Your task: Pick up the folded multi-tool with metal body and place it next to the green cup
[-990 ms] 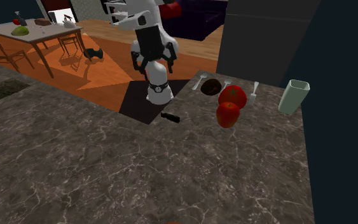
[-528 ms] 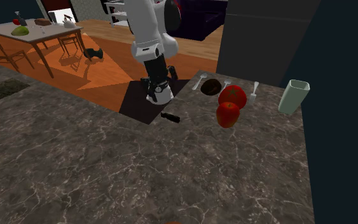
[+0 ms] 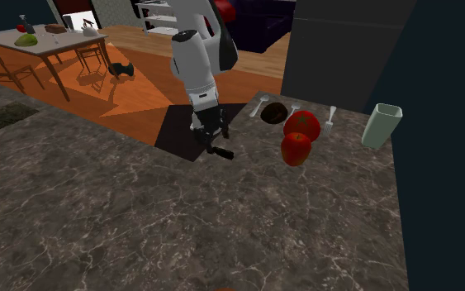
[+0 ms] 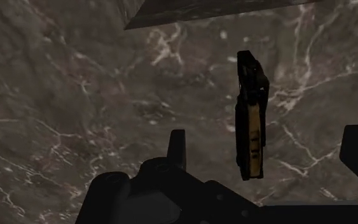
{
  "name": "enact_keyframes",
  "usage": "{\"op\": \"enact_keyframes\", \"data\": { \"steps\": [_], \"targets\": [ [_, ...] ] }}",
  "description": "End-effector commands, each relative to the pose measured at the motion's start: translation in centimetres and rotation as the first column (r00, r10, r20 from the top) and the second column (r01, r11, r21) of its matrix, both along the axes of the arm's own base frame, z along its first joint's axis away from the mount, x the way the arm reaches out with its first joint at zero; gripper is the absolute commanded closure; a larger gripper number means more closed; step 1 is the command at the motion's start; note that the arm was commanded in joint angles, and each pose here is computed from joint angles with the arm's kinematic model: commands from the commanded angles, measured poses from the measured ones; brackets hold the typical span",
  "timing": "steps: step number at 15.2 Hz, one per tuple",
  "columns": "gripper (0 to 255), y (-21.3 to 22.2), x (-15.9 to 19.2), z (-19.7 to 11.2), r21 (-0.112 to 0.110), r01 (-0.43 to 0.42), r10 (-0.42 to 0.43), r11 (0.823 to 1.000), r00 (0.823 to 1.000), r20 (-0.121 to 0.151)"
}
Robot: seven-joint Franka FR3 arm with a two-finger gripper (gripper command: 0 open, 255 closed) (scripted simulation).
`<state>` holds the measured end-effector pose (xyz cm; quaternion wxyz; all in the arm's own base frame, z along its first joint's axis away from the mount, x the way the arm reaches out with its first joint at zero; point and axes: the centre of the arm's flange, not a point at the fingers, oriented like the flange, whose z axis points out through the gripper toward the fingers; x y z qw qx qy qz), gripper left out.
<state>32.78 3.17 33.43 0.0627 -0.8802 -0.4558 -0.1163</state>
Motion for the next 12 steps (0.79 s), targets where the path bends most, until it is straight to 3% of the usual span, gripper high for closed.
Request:
{"op": "enact_keyframes", "data": {
  "steps": [1,5,12],
  "targets": [
    [0,0.2,0.1,-1.1,-0.001,-0.005,0.005,1.000,1.000,0.002],
    [0,0.6,0.4,-2.9,-0.001,-0.005,0.005,1.000,1.000,0.002],
    [0,0.6,0.4,-2.9,-0.001,-0.005,0.005,1.000,1.000,0.002]
  ]
}}
